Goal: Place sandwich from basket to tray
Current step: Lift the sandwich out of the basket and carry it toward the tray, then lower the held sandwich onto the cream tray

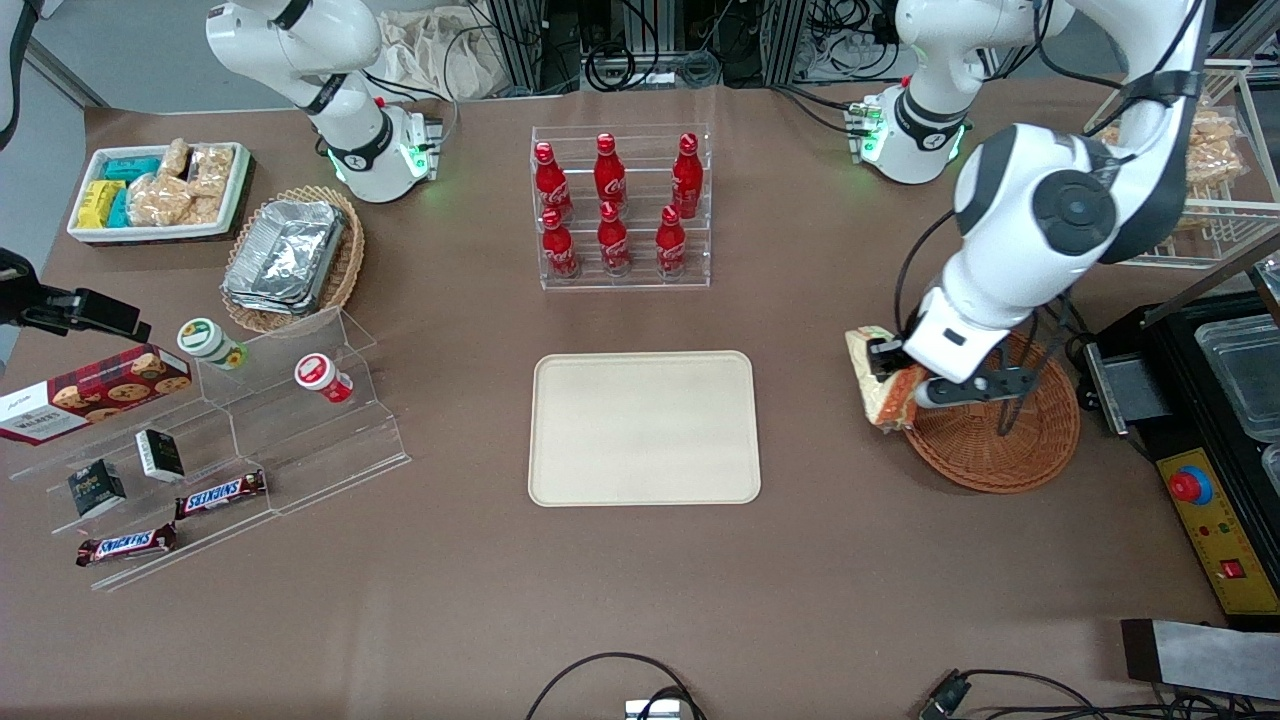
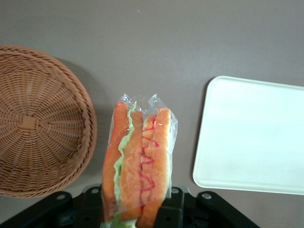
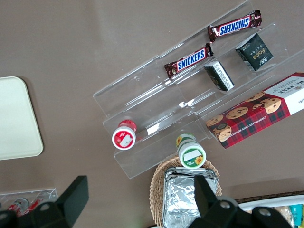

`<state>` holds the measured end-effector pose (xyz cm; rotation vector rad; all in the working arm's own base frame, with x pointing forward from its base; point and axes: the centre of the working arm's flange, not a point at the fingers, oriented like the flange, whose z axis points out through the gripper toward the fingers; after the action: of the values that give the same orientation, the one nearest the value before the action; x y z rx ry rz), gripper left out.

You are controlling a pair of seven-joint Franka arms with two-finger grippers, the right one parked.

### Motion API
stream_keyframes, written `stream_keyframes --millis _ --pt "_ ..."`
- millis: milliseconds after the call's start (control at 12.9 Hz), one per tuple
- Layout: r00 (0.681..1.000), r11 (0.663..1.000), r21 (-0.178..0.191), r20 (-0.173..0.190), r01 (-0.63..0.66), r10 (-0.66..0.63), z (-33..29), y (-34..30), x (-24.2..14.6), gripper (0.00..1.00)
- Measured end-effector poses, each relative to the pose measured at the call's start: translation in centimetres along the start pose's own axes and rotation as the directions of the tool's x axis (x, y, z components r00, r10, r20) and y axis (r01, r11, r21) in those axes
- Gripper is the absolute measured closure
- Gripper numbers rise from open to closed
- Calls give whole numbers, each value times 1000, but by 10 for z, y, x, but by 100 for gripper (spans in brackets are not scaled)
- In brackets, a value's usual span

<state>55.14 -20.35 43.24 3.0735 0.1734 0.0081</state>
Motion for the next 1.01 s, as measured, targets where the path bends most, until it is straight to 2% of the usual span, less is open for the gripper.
stream_keyframes --millis 156,311,622,856,1011 --pt "999 999 31 11 -39 39 17 30 -11 61" --pt "998 997 43 20 -62 62 30 59 -18 61" --pt "993 994 14 43 -107 107 47 106 -23 61" --pt "990 991 -15 46 -131 132 69 127 -25 61" --pt "987 988 -19 53 -150 151 88 136 -28 61"
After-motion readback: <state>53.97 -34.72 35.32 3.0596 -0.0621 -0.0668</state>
